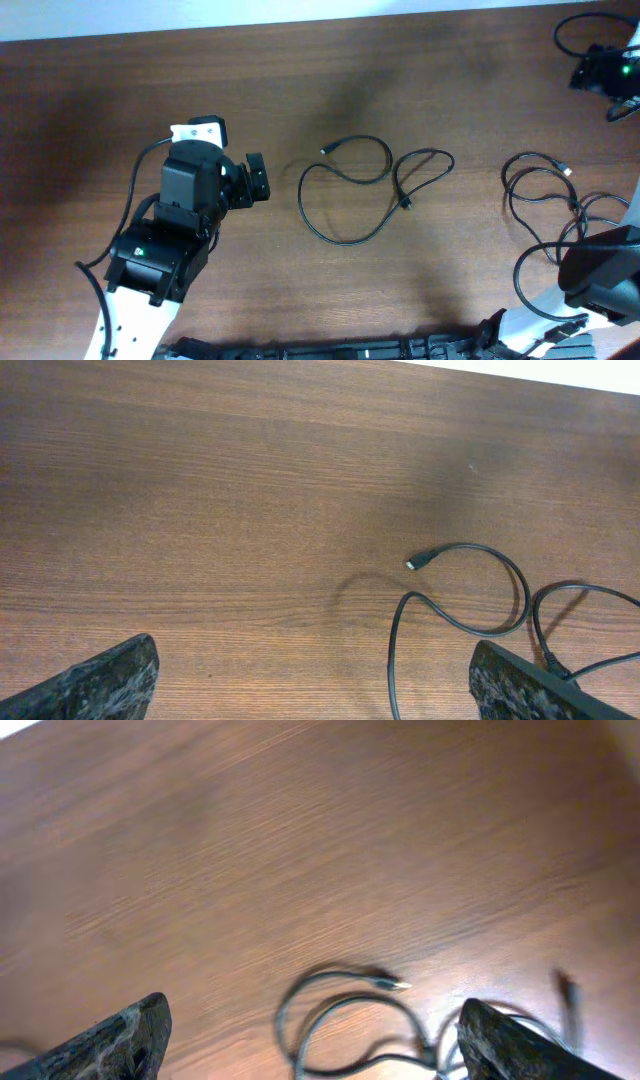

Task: Untangle cables
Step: 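Return the right gripper to the last cable and grasp it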

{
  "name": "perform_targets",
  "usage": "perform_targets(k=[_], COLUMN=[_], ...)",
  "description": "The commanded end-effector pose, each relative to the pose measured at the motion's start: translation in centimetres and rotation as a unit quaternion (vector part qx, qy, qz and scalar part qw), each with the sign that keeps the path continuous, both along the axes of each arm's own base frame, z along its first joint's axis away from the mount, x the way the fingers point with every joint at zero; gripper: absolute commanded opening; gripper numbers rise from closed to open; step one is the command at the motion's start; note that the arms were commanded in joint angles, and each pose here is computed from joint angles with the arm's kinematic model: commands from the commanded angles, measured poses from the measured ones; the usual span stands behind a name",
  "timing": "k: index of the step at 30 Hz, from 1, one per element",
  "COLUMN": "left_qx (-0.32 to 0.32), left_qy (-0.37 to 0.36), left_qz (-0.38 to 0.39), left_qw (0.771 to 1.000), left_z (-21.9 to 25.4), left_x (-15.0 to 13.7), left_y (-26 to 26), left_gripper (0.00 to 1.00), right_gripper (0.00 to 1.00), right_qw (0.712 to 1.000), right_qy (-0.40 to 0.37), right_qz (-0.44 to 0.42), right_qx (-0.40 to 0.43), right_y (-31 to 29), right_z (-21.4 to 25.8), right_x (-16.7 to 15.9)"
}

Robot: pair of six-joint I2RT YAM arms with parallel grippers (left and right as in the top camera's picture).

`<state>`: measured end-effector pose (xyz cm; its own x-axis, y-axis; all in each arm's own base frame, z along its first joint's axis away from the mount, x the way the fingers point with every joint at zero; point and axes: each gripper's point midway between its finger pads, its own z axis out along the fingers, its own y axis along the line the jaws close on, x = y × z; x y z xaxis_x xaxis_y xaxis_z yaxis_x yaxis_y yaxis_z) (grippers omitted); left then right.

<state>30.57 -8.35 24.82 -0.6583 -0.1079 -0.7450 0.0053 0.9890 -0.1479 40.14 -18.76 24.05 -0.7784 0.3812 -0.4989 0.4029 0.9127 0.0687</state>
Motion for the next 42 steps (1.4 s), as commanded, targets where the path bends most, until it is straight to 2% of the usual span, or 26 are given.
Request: perform_targets(k=[1,8,13,22,26,30,42], left_qx=[0.002,0.002,0.002,0.002,0.002,0.002,0.002], left_qy=[-0.005,-0.005,-0.005,-0.005,-0.005,-0.005,-0.005], left_qz=[0.005,0.005,0.005,0.005,0.005,0.005,0.005], left_qw=[1.000,1.000,1.000,1.000,1.000,1.000,1.000], left_z=[0.3,0.3,0.3,0.3,0.3,0.3,0.3], left_x=[0.0,0.0,0.0,0.0,0.0,0.0,0.0], left_y=[0.2,0.2,0.2,0.2,0.2,0.2,0.2], left_gripper=[0.99,0.99,0.99,0.99,0.99,0.99,0.99], right_gripper=[0.90,0.91,0.91,0.89,0.89,0.89,0.89], right_qw=[0.994,0.980,0.971,0.932,0.922,0.915,0.906], right_qy=[-0.030,0.026,0.081,0.211,0.222,0.218,0.230], right_qz=[0.080,0.097,0.107,0.166,0.195,0.246,0.280], right_qx=[0.068,0.169,0.198,0.243,0.249,0.234,0.221], right_y=[3.5,7.5,10.2,18.7,22.9,26.8,31.2], right_z=[0.7,-0.4,-2.0,-10.9,-13.6,-14.1,-14.3], right_x=[0.7,-2.4,-4.1,-7.3,-7.6,-7.4,-8.3])
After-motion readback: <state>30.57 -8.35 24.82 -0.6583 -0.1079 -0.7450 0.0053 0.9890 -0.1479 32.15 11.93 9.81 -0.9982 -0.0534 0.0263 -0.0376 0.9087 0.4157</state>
